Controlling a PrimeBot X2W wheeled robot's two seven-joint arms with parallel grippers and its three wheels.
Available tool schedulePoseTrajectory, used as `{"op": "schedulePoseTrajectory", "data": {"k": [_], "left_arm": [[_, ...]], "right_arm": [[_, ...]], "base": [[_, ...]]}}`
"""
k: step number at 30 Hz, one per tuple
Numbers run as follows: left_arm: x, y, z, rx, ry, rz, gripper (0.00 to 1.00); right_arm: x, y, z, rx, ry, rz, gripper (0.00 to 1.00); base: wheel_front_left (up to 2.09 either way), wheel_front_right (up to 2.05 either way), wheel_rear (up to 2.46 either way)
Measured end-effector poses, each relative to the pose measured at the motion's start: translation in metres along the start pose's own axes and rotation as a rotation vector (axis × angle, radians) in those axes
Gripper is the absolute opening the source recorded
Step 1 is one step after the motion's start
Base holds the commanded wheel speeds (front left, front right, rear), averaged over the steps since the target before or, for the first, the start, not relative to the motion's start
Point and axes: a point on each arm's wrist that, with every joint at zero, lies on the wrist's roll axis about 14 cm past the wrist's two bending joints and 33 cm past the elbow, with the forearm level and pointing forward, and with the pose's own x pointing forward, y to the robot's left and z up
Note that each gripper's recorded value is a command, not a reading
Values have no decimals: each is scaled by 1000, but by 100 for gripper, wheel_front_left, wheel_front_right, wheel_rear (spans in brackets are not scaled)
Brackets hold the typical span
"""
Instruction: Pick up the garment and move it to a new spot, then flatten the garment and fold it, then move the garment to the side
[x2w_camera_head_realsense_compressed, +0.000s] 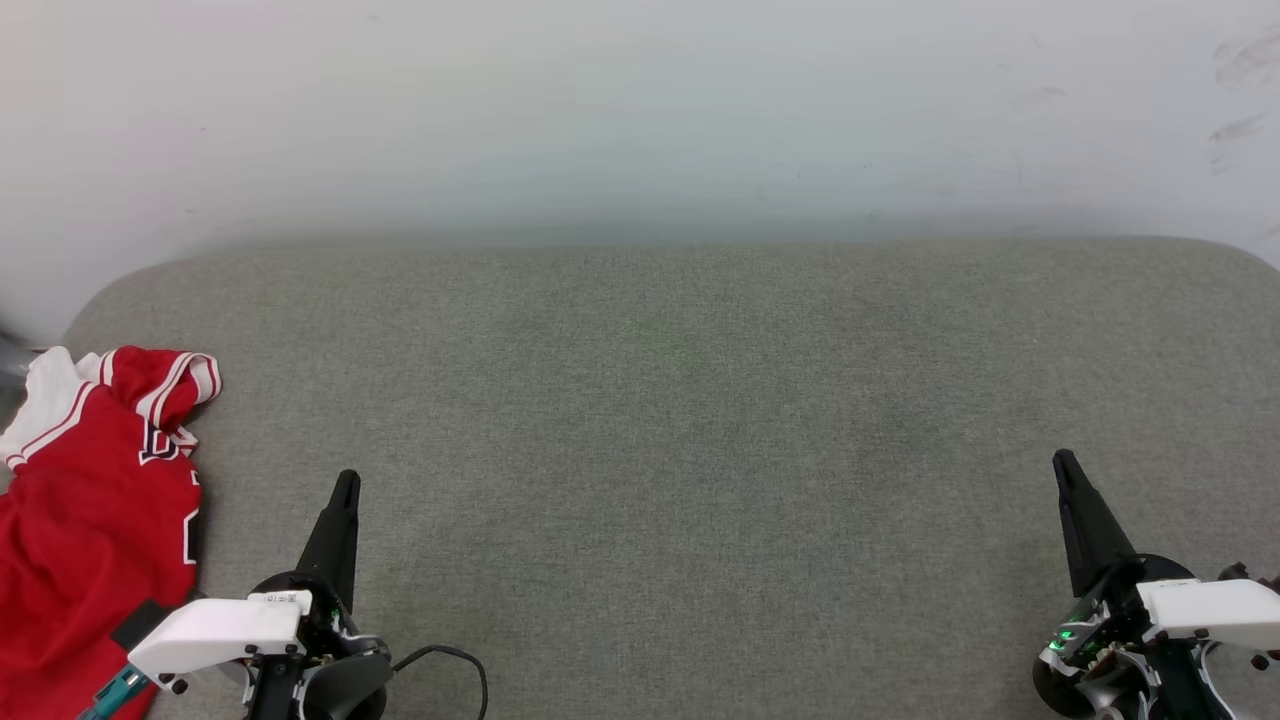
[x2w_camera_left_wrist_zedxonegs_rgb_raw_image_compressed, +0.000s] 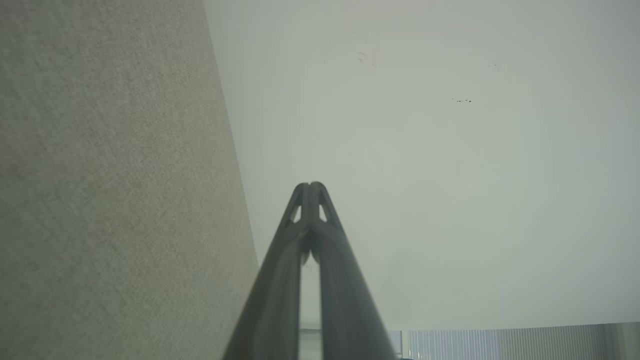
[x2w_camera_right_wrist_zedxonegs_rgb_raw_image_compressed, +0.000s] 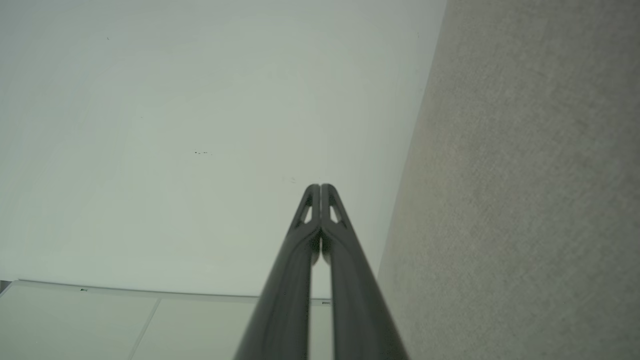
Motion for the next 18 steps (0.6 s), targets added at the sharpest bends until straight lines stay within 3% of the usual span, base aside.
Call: {"op": "schedulePoseTrajectory", "data": {"k": [18], "left_arm": [[0,0,0,0,0,0,0]], "right_arm": [[0,0,0,0,0,0,0]], "base": [[0,0,0]]}}
